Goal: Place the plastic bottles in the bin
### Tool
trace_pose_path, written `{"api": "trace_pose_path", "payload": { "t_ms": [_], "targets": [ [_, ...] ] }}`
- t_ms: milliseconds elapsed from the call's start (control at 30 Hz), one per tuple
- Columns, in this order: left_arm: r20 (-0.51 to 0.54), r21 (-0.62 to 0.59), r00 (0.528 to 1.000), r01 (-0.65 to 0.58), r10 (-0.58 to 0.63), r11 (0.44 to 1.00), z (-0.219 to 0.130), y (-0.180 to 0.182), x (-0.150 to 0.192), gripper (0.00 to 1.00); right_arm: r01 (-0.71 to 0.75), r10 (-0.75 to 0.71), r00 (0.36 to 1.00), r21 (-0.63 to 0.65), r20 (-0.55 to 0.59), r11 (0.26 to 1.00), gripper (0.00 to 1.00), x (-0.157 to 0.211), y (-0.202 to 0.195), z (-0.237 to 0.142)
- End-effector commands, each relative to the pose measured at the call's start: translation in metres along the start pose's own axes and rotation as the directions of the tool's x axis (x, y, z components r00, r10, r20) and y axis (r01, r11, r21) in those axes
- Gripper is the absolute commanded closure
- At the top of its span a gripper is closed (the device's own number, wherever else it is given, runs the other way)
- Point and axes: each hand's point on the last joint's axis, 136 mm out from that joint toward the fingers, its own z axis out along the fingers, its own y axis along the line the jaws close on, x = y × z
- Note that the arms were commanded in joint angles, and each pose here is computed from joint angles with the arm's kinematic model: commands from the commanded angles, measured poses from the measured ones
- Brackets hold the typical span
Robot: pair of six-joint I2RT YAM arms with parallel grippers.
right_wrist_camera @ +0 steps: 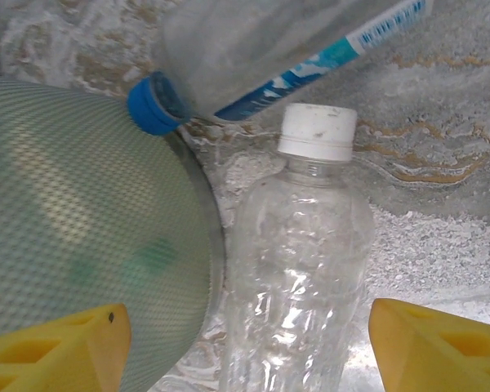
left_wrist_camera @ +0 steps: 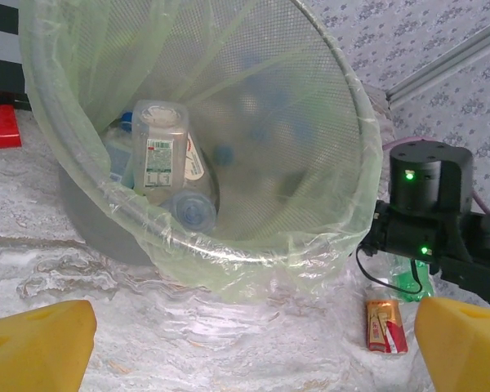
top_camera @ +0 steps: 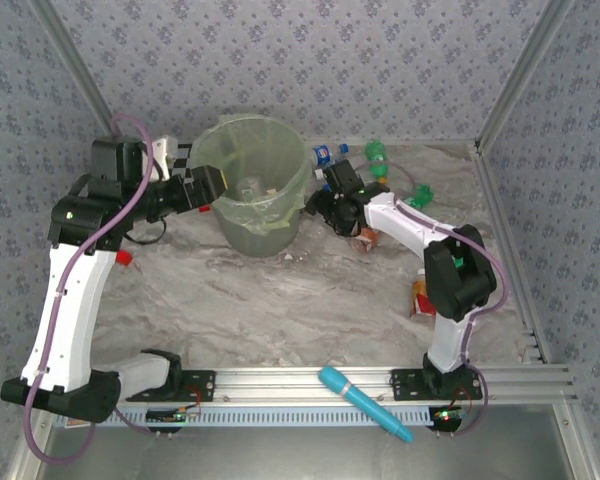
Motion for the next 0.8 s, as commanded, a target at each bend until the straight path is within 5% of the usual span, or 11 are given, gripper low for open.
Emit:
{"api": "trace_pose_path", "payload": {
  "t_ms": [0, 767],
  "targets": [
    [-0.009, 0.010, 1.000, 0.008, -0.008, 1.000, -0.003, 0.000, 0.005, 0.00, -0.020, 0.020, 1.000, 0.035, -0.020, 0.999, 0.22, 0.005, -0.005, 0.012],
    [0.000, 0.022, 0.999, -0.032, 0.032, 0.999, -0.005, -0.002, 0.003, 0.00, 0.005, 0.010, 0.992, 0.113, -0.128, 0.994, 0.29, 0.024, -0.021, 0.064]
  ]
}}
